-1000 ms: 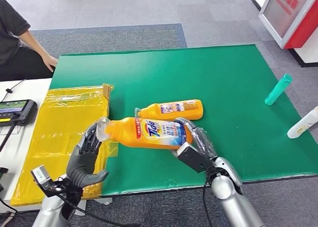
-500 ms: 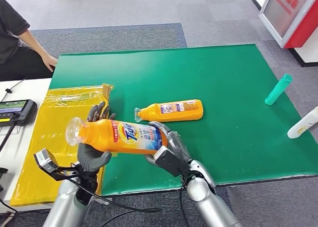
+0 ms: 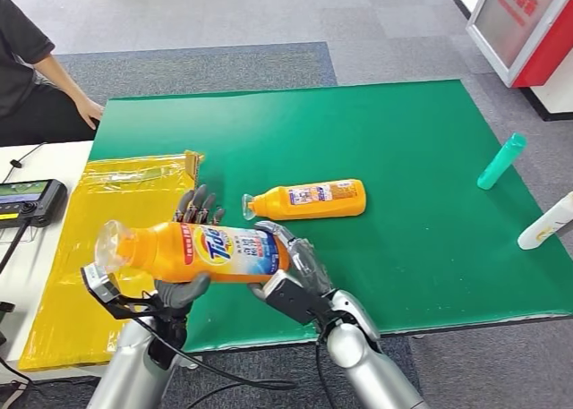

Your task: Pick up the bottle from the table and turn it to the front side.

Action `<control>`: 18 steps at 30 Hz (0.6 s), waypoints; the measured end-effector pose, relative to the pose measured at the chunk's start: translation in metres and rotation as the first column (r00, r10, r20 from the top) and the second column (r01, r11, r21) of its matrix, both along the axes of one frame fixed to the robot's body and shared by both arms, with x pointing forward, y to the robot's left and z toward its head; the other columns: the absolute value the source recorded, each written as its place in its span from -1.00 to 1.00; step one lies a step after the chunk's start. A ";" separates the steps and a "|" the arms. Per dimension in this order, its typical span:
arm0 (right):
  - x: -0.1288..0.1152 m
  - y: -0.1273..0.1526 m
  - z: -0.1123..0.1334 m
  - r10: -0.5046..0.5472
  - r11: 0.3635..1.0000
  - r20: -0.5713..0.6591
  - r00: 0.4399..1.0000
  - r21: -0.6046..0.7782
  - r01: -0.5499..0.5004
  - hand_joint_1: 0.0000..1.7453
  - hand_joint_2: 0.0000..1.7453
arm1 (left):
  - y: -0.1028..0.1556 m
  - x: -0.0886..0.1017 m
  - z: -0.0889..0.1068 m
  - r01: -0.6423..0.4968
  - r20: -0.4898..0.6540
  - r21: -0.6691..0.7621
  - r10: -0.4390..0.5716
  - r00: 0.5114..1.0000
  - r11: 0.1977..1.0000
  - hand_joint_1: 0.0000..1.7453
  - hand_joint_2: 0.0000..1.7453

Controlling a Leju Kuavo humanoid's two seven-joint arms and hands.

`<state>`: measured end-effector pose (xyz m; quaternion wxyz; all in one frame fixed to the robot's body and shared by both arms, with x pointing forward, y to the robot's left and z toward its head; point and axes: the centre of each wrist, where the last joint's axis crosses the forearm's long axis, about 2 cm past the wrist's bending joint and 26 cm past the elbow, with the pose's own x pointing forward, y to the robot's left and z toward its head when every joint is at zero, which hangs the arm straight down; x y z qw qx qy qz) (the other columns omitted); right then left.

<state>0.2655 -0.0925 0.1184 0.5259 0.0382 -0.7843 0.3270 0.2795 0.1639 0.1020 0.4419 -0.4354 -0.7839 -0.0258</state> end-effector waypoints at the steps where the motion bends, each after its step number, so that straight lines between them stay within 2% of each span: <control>1: 0.000 0.001 0.000 0.004 1.000 0.003 1.000 -0.006 -0.004 1.00 1.00 | -0.001 0.000 0.000 0.009 0.003 0.008 -0.009 1.000 1.000 -1.00 1.00; 2: 0.000 0.002 0.001 0.007 1.000 0.004 1.000 -0.012 -0.007 1.00 1.00 | -0.002 0.001 0.000 0.017 0.011 0.018 -0.017 1.000 1.000 -0.90 1.00; 3: 0.000 0.003 0.001 0.010 1.000 0.006 1.000 -0.018 -0.010 1.00 1.00 | -0.003 0.001 0.000 0.025 0.022 0.028 -0.025 0.999 0.999 -0.47 1.00; 5: 0.001 0.004 0.001 0.012 1.000 0.005 1.000 -0.028 -0.012 1.00 1.00 | -0.004 0.002 0.001 0.036 0.046 0.049 -0.038 0.998 0.998 0.53 1.00; 6: 0.001 0.004 0.000 0.011 0.999 0.003 1.000 -0.031 -0.011 1.00 1.00 | -0.004 0.003 0.001 0.040 0.054 0.059 -0.043 0.998 0.997 0.93 1.00; 7: 0.001 0.004 -0.001 0.010 0.999 0.000 1.000 -0.035 -0.010 1.00 1.00 | -0.004 0.003 0.001 0.043 0.060 0.070 -0.048 0.997 0.997 1.00 1.00; 9: 0.001 0.003 -0.003 0.006 0.999 -0.006 1.000 -0.045 -0.006 1.00 1.00 | -0.004 0.002 0.001 0.048 0.069 0.096 -0.054 0.996 0.994 1.00 1.00; 10: 0.001 0.003 -0.004 0.004 0.999 -0.008 1.000 -0.050 -0.004 0.93 1.00 | -0.004 0.002 0.001 0.048 0.073 0.109 -0.056 0.996 0.993 1.00 1.00; 13: 0.001 0.003 -0.006 -0.005 0.998 -0.007 1.000 -0.062 0.004 -0.54 1.00 | -0.004 0.001 0.001 0.039 0.081 0.133 -0.050 0.995 0.990 1.00 1.00; 14: 0.001 0.003 -0.007 -0.009 0.998 -0.004 1.000 -0.066 0.008 -0.96 1.00 | -0.004 0.001 0.002 0.033 0.083 0.136 -0.045 0.996 0.990 1.00 1.00; 18: 0.001 0.002 -0.008 -0.030 0.996 0.007 1.000 -0.078 0.031 -1.00 1.00 | -0.005 -0.003 0.006 -0.022 0.093 0.162 0.006 0.996 0.987 1.00 1.00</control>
